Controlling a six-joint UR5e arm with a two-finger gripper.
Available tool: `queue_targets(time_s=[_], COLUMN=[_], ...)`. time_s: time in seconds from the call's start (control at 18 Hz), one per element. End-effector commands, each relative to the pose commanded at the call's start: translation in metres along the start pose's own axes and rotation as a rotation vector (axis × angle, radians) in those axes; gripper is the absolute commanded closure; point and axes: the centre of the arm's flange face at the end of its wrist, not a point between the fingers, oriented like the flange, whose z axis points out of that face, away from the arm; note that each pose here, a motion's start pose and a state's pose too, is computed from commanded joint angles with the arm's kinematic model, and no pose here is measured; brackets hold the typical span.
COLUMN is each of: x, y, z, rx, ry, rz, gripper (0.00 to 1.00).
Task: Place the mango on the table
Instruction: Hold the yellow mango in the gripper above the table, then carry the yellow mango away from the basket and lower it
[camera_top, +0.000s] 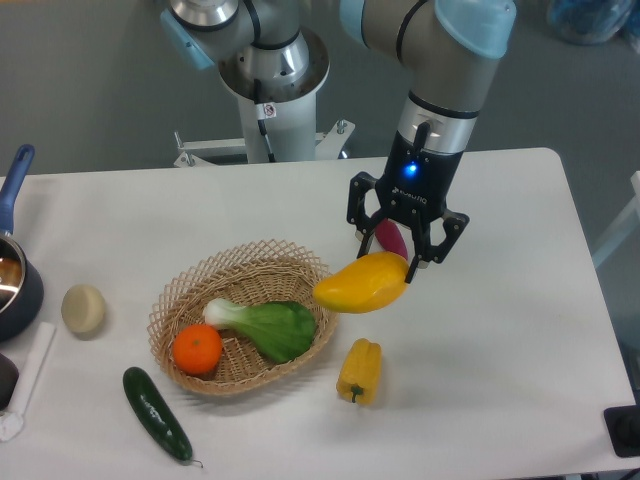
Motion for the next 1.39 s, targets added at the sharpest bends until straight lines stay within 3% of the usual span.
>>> queue_targets(time_s=[0.5, 0.83, 1.39], x=[-0.001, -0.004, -0.038], y=[0.002, 0.008, 0.058], z=[0.002, 0.025, 0.061], rx=[0.0, -0.023, -0.168], ry=[-0.005, 0.025, 0.042], rz=[0.001, -0.003, 0.13], gripper=[0.44, 0.44, 0.44])
